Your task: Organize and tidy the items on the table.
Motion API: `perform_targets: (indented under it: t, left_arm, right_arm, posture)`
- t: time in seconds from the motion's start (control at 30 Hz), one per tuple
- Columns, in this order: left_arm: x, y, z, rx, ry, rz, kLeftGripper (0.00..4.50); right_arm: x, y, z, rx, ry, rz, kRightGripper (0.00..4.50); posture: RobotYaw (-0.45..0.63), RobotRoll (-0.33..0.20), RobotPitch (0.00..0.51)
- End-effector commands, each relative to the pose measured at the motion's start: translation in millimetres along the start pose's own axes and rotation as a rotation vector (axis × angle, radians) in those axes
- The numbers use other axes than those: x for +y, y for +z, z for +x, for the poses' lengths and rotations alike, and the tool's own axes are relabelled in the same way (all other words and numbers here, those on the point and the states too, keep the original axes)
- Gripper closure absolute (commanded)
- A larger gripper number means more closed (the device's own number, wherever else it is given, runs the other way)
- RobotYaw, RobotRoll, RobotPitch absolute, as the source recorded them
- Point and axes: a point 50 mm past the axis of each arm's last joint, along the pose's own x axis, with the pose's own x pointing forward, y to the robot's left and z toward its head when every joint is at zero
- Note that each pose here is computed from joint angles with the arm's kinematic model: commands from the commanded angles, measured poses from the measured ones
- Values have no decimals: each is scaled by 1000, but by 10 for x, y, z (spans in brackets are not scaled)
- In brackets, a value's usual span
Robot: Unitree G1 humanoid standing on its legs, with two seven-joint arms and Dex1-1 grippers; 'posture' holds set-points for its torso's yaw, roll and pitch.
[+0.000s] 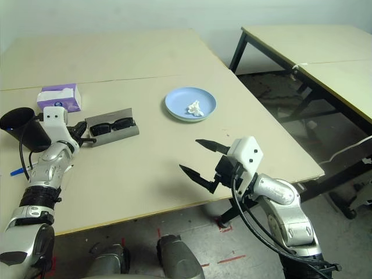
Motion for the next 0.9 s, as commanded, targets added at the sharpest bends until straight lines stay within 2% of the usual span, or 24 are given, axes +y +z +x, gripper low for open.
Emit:
perform_targets:
  t: [0.03,0.37,0.57,0.73,0.9]
  left_arm:
    - [-49,-55,-42,33,-44,22,4491]
    - [-71,-56,-140,62,-80,58,4491]
    - [-133,-156,-216,111,-148,89,4491]
    - [-70,-150,-239,97,-81,-11,4491]
    - [22,-82,-216,54,-2,-36,4491]
  right_arm:
    - [-21,8,22,-4,1,-11,0]
    - [-64,44,80,-25,-13,-27,0]
    - [-61,46,106,-30,-7,-29,0]
    - [-60,34,106,-29,-10,-32,0]
    - [-55,25,100,-26,-11,-33,0]
  posture:
    - [-247,0,85]
    - [-235,0,78]
    - [-230,0,74]
    - [-230,0,73]
    - [-232,0,75]
